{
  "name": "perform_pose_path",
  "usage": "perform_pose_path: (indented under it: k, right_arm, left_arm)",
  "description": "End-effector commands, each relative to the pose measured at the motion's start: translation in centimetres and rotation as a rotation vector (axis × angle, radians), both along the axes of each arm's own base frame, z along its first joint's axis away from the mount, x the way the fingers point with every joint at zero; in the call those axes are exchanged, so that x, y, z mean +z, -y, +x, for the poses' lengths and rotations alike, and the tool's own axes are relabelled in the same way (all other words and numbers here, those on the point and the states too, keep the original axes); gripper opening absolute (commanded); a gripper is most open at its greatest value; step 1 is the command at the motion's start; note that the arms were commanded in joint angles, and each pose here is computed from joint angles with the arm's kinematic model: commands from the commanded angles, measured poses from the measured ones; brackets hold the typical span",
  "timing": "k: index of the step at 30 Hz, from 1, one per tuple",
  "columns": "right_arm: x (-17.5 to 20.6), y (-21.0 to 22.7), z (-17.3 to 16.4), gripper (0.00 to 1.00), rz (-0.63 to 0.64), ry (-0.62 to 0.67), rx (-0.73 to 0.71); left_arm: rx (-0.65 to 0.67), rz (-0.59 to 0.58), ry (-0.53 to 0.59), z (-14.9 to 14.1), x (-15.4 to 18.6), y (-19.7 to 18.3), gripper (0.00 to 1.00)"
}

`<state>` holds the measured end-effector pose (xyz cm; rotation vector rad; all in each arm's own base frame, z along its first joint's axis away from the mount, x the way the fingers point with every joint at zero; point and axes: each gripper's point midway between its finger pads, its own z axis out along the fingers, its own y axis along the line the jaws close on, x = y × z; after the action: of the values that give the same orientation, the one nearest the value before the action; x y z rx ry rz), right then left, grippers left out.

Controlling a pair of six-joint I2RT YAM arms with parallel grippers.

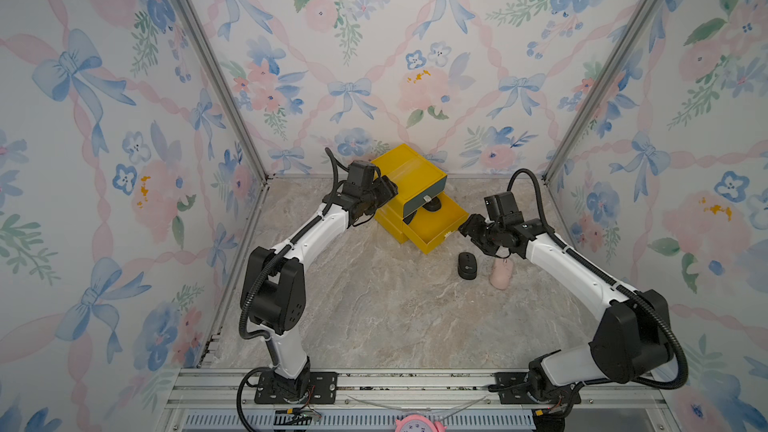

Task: Take the mice out of the drawer
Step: Open the drawer in the storage box, then adjust the storage box at the center of the board.

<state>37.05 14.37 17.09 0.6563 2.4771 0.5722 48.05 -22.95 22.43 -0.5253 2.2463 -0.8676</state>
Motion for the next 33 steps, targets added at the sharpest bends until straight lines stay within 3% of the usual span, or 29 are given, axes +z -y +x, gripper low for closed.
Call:
perform_pose_path:
  k: [1,6,15,22,27,33]
  right_arm:
    - [3.5,0.0,0.4,0.66,-0.058,0.087,0.094]
    - [6.6,-3.1,2.4,0.68,-0.114,0.155,0.345]
    - [3.0,-9.9,4.7,0.61,-0.217,0.151,0.775]
    - [-0.3,-11.5,6.6,0.59,-0.247,0.151,0.818]
    - [-1.9,-13.1,6.8,0.59,-0.241,0.122,0.801]
    - [-2.7,-14.5,5.5,0.60,-0.289,0.080,0.800]
  left_arm:
    - [-0.040,-0.002,0.012,-0.6,1.4,0.2,0.75]
    - [-0.035,-0.010,0.054,-2.2,3.6,-0.6,0.77]
    - [-0.044,0.011,0.037,-8.9,2.5,-2.4,0.77]
    - [-0.103,0.033,-0.012,-12.7,-0.5,-0.4,0.75]
    - [-0.122,0.053,-0.035,-12.9,-2.0,1.0,0.74]
    - [-0.055,0.078,-0.042,-12.7,-2.8,-0.6,0.74]
